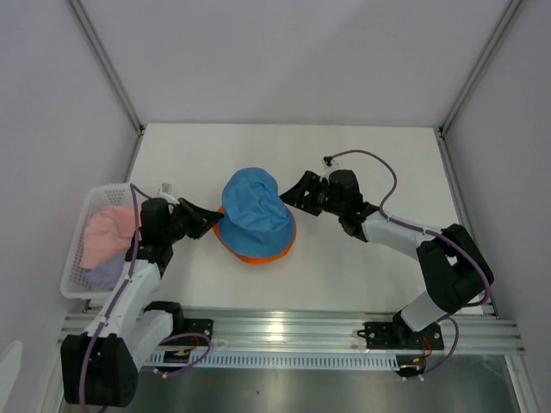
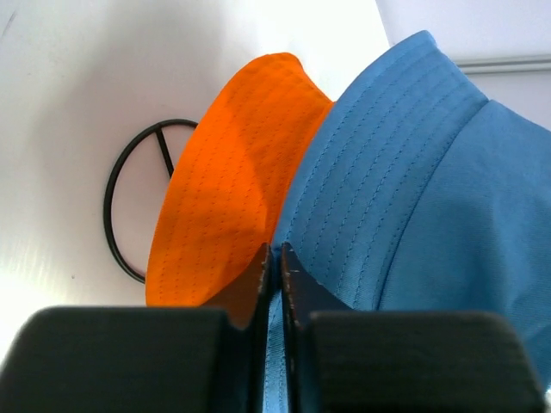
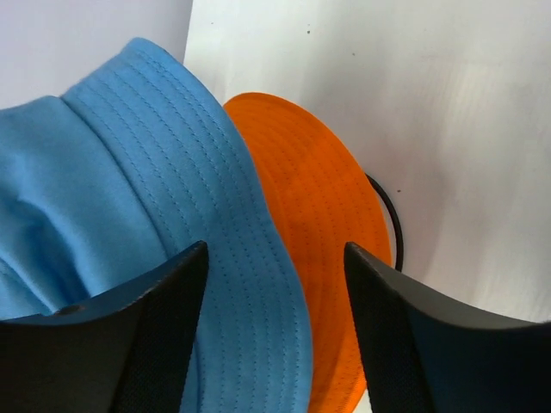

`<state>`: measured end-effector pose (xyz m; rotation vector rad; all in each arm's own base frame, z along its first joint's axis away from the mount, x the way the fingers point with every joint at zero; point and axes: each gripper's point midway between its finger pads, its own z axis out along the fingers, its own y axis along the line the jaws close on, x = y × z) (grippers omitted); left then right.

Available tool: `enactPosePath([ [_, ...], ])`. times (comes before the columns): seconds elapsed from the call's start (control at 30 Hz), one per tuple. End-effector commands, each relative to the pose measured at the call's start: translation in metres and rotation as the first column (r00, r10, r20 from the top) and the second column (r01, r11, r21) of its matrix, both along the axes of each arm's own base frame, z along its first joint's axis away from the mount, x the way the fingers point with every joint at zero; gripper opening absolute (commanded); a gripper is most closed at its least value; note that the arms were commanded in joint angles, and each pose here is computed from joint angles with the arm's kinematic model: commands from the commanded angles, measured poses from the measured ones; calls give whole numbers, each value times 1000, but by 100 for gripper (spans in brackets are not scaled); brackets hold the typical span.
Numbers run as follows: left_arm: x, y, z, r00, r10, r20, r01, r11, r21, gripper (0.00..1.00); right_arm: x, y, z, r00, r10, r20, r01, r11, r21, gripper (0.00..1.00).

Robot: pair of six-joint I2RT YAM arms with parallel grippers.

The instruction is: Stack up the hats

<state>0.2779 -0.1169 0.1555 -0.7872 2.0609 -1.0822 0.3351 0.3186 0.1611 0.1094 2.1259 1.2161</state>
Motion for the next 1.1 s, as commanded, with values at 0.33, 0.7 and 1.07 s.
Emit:
enactPosePath([
  [0.33, 0, 8, -19, 999, -3, -51, 9, 995, 100, 1, -1, -12, 6, 998, -67, 9, 68, 998, -1, 64],
  [0.7, -3, 9, -18, 1000, -23, -9, 25, 987, 157, 1, -12, -22, 30, 997, -69, 23, 66, 992, 109, 70],
  [1.07, -1, -5, -26, 999, -44, -32, 49, 977, 207, 1, -30, -11, 31, 999, -29, -42, 37, 979, 201, 64],
])
